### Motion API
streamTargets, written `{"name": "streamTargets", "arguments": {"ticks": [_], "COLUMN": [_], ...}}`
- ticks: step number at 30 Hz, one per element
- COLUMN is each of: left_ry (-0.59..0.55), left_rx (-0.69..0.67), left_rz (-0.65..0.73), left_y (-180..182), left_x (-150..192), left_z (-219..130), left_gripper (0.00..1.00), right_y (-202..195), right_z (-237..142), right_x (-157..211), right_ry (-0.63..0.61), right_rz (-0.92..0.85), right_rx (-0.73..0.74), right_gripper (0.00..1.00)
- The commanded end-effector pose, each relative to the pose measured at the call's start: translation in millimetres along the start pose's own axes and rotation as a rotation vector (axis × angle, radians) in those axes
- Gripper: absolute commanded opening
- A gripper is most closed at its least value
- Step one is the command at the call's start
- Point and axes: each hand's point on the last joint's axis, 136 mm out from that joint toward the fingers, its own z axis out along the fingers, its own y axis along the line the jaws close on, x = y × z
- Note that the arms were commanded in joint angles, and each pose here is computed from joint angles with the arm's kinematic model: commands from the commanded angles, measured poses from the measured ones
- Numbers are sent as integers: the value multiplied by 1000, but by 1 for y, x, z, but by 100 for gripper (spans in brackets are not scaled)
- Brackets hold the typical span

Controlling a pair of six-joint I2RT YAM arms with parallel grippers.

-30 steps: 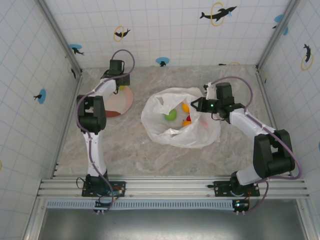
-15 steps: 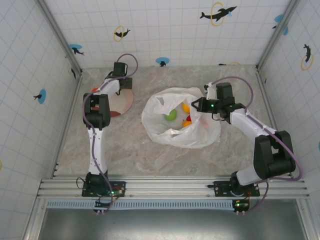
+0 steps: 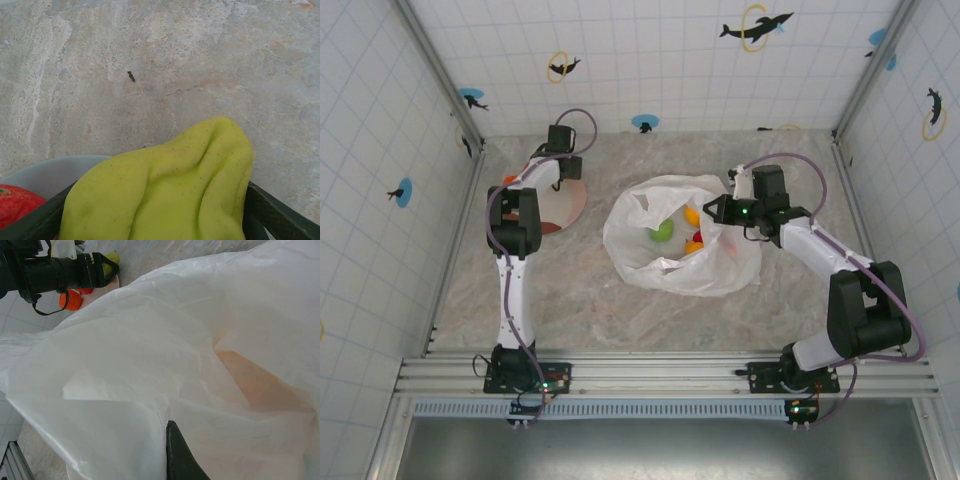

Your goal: Place the fruits into the plastic bag

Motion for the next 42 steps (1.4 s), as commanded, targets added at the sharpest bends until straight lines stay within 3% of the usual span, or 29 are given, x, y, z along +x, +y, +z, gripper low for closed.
{"name": "streamTargets", "arguments": {"ticks": [1,12,13,24,31,37,42], "left_ry": [20,-34,-74,-242,-427,-506,-493], "left_rx": [4,10,13,77,195,500,792], "left_rz": [8,-52,-72,-170,-168,-128,-41], "left_y": [5,12,17,1,-50,-131,-199], "left_x": [0,-25,-39,-52,-30,17,80], "left_z": [-2,-39,-58,-157,-258,-342,-383], "left_gripper": [71,61,61,59,57,54,55], "right_y": [7,10,10,12,9,8,6], "right_z": [-6,-7,-6,-7,-5,-3,-1], "right_x": [-7,-9,-9,-10,-7,-8,-7], "right_ry": [-22,-23,-23,-22,-21,-22,-23], "right_rz": [-11,-15,-15,-23,-23,-22,-21], "right_rx": [-10,-18,-19,-28,-27,-36,-33], "right_gripper": [0,0,0,0,0,0,0]}}
